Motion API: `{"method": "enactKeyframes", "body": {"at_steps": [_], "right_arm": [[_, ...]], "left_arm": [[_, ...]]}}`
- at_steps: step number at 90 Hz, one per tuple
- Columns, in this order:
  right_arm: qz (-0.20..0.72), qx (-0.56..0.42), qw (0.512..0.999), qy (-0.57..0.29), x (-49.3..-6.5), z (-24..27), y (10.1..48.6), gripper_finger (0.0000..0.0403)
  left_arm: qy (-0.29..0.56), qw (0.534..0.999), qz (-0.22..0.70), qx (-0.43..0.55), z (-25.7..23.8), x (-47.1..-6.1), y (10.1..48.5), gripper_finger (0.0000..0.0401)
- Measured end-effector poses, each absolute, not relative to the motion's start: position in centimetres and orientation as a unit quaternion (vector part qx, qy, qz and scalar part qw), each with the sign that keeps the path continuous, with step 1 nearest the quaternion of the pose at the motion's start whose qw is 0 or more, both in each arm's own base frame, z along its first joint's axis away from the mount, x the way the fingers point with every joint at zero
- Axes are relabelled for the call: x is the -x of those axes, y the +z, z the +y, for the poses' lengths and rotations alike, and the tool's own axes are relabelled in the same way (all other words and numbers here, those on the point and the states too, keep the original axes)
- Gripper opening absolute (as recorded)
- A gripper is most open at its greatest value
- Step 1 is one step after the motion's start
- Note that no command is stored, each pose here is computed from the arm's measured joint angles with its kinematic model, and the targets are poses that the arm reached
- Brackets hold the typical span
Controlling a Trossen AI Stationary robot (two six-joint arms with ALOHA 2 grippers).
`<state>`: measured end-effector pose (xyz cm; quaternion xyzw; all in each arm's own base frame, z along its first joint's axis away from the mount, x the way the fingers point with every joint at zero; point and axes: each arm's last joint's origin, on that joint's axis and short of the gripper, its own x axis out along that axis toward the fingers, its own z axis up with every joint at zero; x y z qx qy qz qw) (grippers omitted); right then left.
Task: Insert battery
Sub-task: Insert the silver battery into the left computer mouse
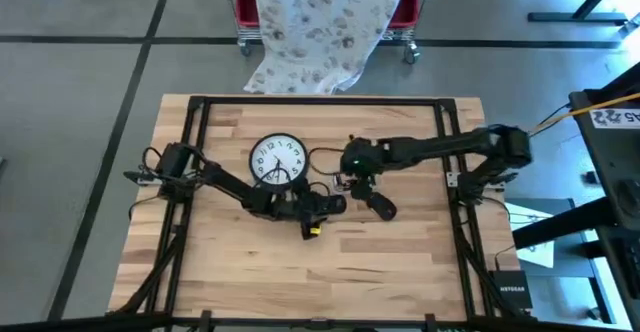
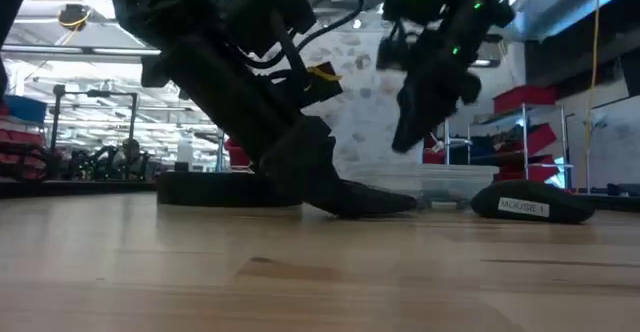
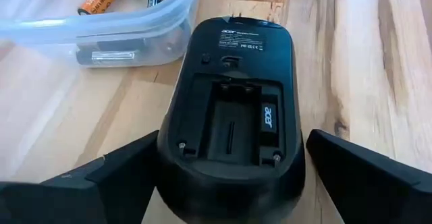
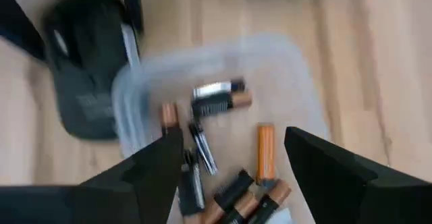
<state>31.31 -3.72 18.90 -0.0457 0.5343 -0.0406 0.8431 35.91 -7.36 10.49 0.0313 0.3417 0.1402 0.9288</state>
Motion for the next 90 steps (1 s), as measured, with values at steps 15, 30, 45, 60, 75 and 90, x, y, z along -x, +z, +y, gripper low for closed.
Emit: {"method": "enactKeyframes", "body": {"at_steps": [15,30,45,60,75,90], "right_arm": [[0.563,0.046,0.825,-0.030,-31.9,-5.4,17.3,0.0248],[0.572,0.013,0.820,0.019,-32.1,-6.5,15.8,0.0247],[0.574,0.014,0.818,0.048,-32.4,-6.5,14.8,0.0216],[0.577,0.007,0.814,0.061,-32.8,-6.5,13.6,0.0163],[0.589,0.007,0.806,0.059,-33.0,-6.6,12.6,0.0114],[0.599,0.003,0.799,0.045,-33.0,-6.6,12.1,0.0031]], "left_arm": [[0.145,0.928,0.341,-0.043,-7.6,-35.8,10.5,0.0354],[0.145,0.928,0.341,-0.044,-7.7,-35.8,10.5,0.0354],[0.144,0.927,0.342,-0.047,-7.9,-35.7,10.4,0.0354],[0.148,0.926,0.345,-0.050,-7.9,-35.6,10.4,0.0354],[0.152,0.923,0.349,-0.054,-7.9,-35.5,10.3,0.0354],[0.154,0.923,0.349,-0.050,-8.0,-35.5,10.3,0.0354]]}}
